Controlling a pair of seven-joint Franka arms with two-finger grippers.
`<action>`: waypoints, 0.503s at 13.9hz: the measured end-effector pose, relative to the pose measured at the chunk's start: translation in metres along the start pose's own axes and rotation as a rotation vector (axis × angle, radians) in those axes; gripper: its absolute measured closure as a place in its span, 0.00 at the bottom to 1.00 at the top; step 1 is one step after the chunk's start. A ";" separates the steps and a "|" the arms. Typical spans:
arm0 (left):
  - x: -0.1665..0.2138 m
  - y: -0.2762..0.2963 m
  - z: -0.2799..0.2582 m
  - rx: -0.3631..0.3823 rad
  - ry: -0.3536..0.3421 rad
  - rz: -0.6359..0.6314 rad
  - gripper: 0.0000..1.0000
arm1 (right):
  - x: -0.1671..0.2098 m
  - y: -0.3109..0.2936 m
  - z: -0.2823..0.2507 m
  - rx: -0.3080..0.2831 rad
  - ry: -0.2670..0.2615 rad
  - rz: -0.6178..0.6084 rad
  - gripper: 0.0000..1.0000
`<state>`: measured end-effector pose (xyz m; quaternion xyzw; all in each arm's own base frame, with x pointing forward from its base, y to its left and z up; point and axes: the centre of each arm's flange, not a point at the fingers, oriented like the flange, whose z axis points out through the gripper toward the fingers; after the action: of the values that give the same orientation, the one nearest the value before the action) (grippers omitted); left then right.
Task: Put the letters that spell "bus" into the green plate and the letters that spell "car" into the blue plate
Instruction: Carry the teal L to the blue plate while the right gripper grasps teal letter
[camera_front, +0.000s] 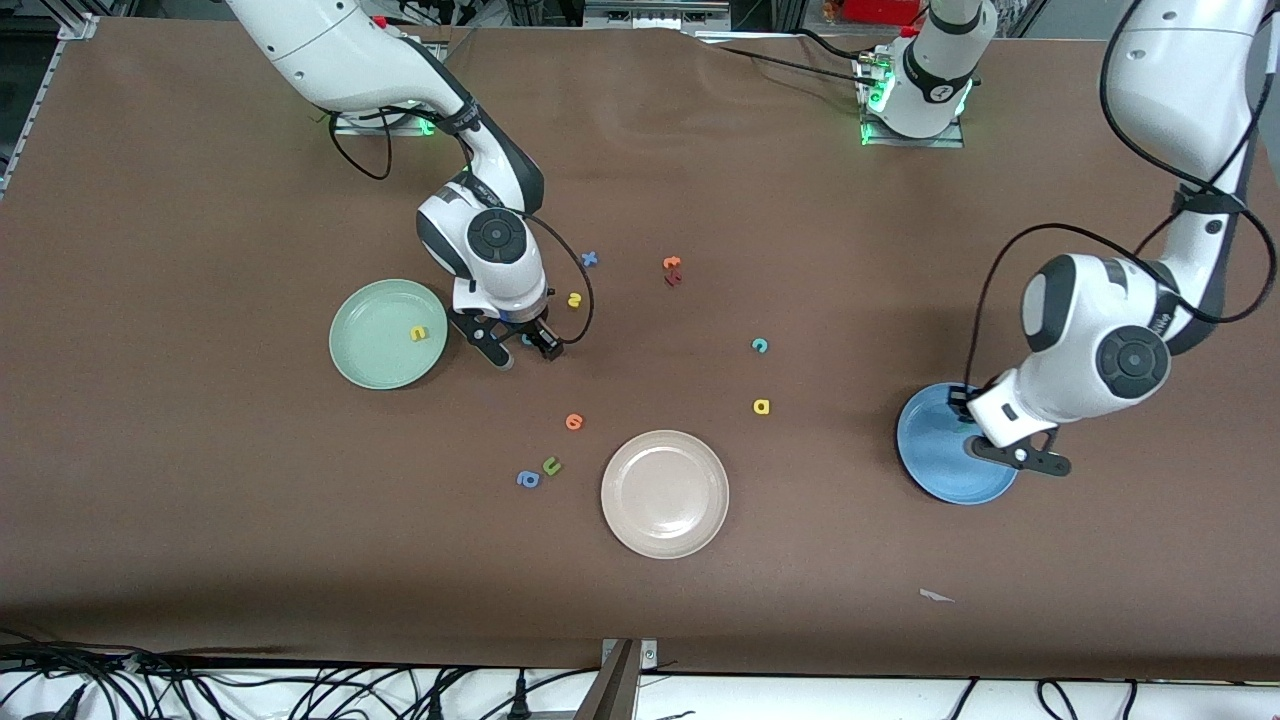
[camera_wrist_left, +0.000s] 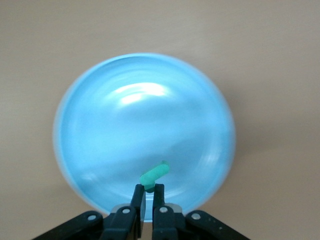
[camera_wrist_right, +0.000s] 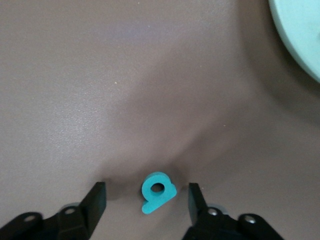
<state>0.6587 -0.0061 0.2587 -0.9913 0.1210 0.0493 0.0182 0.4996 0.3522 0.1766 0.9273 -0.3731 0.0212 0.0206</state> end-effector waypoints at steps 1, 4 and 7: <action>0.003 -0.009 0.006 0.009 -0.004 0.002 0.87 | 0.000 0.000 0.001 -0.001 -0.001 0.001 0.36; 0.017 0.008 0.014 0.002 0.000 -0.020 0.61 | -0.001 0.001 0.003 -0.004 -0.002 0.002 0.44; 0.029 0.072 0.011 0.002 0.008 -0.106 0.33 | -0.001 -0.001 0.000 0.007 -0.002 0.001 0.69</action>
<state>0.6685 -0.0825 0.2434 -0.9964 0.0683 0.0444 0.0214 0.4996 0.3533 0.1762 0.9271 -0.3737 0.0217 0.0168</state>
